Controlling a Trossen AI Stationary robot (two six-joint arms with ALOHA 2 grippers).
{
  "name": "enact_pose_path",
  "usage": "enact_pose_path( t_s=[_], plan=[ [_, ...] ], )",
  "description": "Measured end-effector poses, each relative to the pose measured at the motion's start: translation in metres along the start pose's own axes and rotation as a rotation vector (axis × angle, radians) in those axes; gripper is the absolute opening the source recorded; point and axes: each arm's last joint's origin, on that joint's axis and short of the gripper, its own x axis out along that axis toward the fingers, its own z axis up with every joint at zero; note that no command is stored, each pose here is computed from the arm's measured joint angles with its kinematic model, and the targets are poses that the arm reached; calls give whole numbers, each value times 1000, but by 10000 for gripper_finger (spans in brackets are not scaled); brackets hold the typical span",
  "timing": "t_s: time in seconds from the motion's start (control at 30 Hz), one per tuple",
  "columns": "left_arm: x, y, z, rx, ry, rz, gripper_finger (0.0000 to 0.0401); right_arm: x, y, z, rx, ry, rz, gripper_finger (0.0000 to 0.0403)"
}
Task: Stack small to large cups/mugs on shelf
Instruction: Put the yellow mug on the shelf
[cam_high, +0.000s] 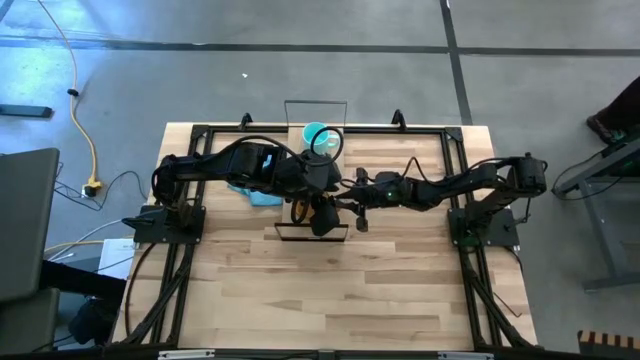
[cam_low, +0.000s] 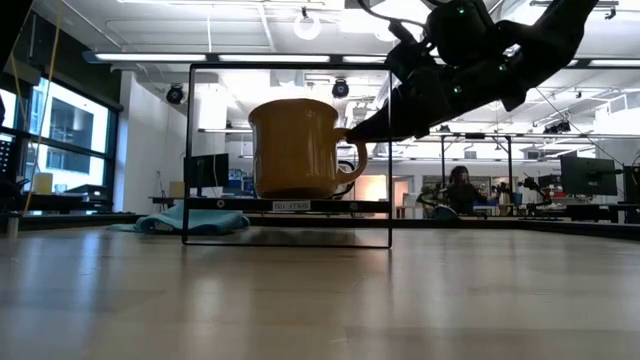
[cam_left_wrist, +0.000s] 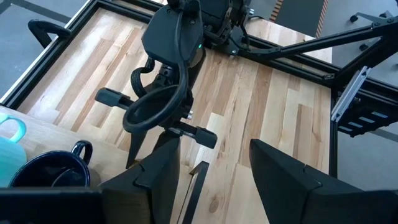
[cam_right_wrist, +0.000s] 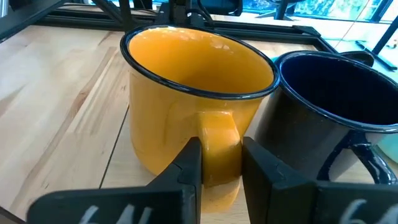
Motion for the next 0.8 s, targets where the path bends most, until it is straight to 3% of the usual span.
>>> enact_pose_path(
  t_s=[0.8],
  plan=[
    [0, 0, 0, -12, 0, 0, 182, 0, -1, 3, -65, -24, -23, 45]
  ],
)
